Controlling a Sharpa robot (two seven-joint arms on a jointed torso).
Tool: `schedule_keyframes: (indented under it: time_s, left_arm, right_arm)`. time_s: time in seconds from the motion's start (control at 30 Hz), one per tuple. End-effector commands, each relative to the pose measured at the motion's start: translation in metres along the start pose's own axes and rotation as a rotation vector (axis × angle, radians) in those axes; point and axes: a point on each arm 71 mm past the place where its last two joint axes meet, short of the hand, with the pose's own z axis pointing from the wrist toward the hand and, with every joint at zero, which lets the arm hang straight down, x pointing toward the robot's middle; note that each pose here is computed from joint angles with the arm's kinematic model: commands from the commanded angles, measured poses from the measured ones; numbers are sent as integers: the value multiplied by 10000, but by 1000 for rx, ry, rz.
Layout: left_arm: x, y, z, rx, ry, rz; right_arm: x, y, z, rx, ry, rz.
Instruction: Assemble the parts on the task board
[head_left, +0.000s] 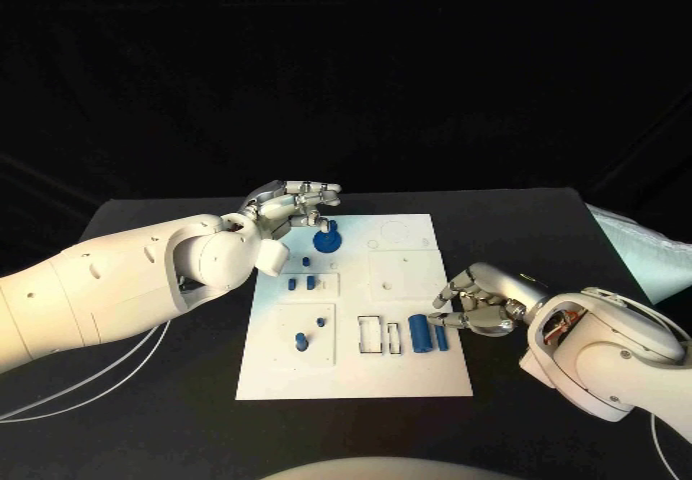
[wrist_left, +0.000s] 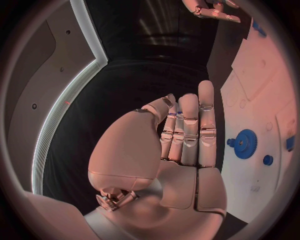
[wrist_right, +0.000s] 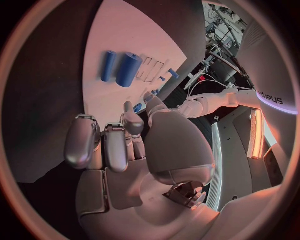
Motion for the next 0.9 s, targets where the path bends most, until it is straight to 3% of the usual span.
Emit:
schedule_keyframes:
  time_s: [0.03,0.9]
  left_arm:
    - [29,-4,-1,12,24,-3]
    - [12,-4,-17,9,23,-3]
  right_arm:
    - [71,-33,23,69,23,-83]
    - [312,71,179,74,72,-157]
